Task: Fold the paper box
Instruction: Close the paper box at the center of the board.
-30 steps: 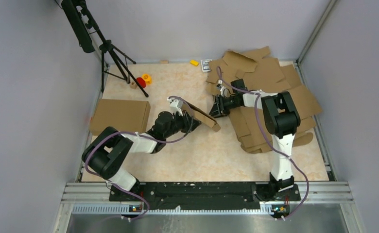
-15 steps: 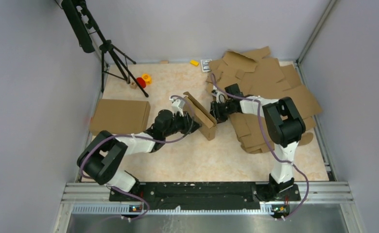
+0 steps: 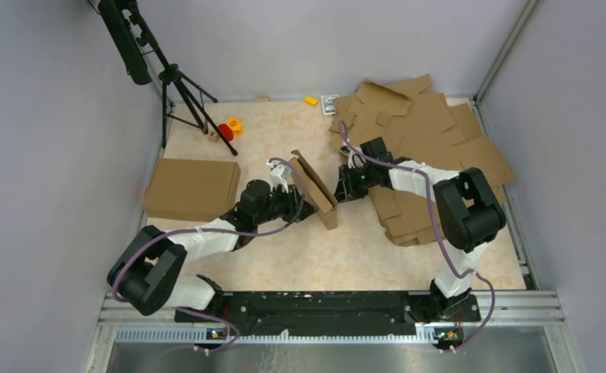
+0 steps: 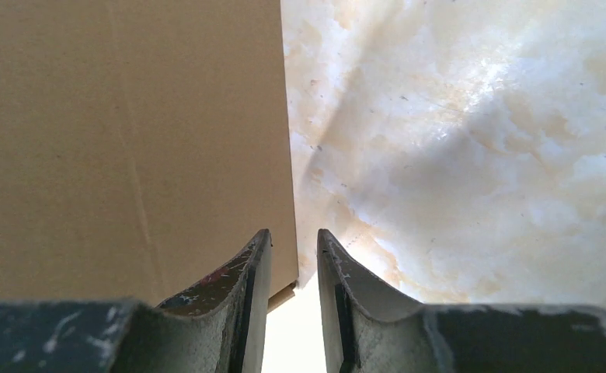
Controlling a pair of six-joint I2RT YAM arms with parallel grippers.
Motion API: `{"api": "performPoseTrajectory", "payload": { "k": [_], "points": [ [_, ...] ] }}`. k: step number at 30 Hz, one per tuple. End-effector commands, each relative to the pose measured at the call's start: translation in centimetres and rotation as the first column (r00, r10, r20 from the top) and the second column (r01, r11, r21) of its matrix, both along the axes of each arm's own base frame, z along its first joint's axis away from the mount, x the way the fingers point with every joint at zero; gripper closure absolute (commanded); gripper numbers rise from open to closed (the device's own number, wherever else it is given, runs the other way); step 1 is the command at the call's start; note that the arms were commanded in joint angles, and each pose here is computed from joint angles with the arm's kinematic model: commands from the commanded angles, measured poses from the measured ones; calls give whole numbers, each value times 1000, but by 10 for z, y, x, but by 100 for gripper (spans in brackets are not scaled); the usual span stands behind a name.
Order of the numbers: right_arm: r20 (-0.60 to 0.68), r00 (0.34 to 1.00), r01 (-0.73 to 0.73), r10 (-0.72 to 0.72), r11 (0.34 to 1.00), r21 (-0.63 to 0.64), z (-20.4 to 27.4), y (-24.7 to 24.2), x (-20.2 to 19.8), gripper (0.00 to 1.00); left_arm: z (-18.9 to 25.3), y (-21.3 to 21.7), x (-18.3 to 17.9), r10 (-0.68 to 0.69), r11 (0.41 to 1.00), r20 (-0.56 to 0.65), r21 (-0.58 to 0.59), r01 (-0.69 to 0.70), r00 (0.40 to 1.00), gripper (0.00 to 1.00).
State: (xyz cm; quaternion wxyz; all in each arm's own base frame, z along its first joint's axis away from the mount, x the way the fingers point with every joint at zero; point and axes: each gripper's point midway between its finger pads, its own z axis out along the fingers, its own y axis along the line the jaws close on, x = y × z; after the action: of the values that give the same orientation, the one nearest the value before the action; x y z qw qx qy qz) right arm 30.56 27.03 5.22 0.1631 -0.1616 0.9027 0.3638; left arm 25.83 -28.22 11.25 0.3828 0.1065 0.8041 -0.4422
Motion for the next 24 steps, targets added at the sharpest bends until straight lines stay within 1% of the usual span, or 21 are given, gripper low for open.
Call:
{"api": "performPoseTrajectory", "payload": {
  "k": [1,4,10,15,19,24],
  "points": [
    [80,997,16,-13,999,-28,15,-1,11,72,10,6,-2,2,1000,0,-25,-2,1000,67],
    [82,997,11,-8,999,-34,16,-1,11,72,14,9,-2,2,1000,2,-28,-2,1000,59],
    [100,995,19,-16,999,-30,20,0,13,70,20,19,2,33,999,-4,-34,-33,999,53],
    [133,991,4,-4,1000,3,33,10,16,70,23,17,5,14,998,-15,-55,-14,1000,52],
    [173,985,-19,29,998,-57,39,16,14,70,27,10,7,-21,997,-19,-73,20,1000,52],
    [199,979,-29,48,995,-94,47,23,10,69,29,7,8,-35,996,-22,-82,33,999,52]
  ]
}}
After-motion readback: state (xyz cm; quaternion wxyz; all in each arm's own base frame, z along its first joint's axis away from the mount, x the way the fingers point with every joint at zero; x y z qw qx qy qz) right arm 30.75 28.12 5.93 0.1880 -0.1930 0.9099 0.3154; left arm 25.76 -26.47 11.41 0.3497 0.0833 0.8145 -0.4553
